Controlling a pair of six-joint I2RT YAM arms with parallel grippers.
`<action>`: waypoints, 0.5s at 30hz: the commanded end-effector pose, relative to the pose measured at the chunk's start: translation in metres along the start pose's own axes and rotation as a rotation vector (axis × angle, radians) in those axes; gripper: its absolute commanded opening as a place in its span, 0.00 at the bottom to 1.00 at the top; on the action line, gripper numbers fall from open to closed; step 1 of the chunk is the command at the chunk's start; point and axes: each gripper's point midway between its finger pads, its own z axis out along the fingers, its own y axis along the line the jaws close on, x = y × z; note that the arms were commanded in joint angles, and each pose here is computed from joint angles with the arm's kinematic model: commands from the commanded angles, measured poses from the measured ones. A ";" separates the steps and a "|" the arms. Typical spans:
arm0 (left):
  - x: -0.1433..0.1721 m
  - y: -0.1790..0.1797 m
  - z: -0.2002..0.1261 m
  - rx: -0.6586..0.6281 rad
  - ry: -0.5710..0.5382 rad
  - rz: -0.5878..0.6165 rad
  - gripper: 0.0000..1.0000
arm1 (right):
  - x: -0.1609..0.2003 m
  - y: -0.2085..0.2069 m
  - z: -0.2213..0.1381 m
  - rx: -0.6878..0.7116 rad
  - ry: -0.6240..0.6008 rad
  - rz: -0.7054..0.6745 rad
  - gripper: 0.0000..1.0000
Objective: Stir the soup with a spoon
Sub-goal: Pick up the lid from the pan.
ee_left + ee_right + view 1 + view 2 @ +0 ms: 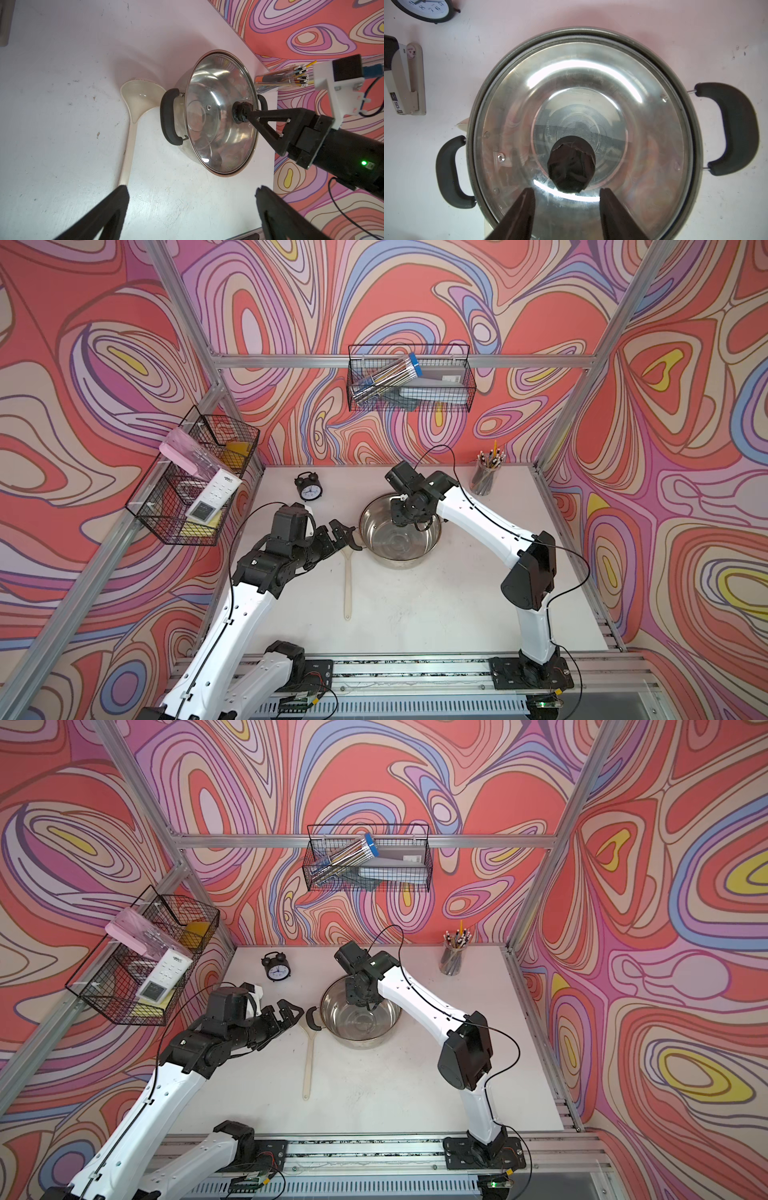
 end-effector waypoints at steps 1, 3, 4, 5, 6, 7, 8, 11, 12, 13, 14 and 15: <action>-0.006 -0.006 -0.001 -0.005 -0.003 0.018 0.99 | 0.005 -0.002 0.011 0.015 0.019 -0.008 0.52; -0.007 -0.008 0.001 -0.002 0.003 0.019 0.99 | 0.006 0.000 0.015 0.011 0.028 -0.009 0.52; -0.008 -0.009 0.002 0.000 0.005 0.019 0.99 | 0.006 0.001 0.018 0.011 0.033 -0.010 0.52; -0.008 -0.009 0.003 -0.001 0.006 0.020 0.99 | 0.007 0.001 0.021 0.014 0.040 -0.011 0.52; -0.009 -0.010 0.003 0.002 0.007 0.021 0.99 | 0.007 0.001 0.023 0.018 0.044 -0.012 0.52; -0.009 -0.011 0.003 0.004 0.007 0.023 0.99 | 0.006 0.002 0.025 0.020 0.046 -0.015 0.52; -0.009 -0.011 0.003 0.004 0.007 0.026 0.99 | 0.006 0.002 0.028 0.022 0.047 -0.014 0.52; -0.009 -0.011 0.003 0.004 0.007 0.028 0.99 | 0.004 0.004 0.033 0.026 0.048 -0.015 0.51; -0.008 -0.011 0.003 0.008 0.010 0.028 0.99 | 0.003 0.005 0.034 0.026 0.048 -0.015 0.51; -0.008 -0.012 0.003 0.014 0.013 0.028 0.99 | 0.003 0.005 0.035 0.029 0.049 -0.016 0.50; -0.007 -0.012 0.004 0.018 0.016 0.029 0.99 | 0.002 0.005 0.037 0.031 0.049 -0.015 0.49; -0.006 -0.013 0.003 0.022 0.017 0.029 0.99 | 0.001 0.005 0.038 0.034 0.050 -0.014 0.46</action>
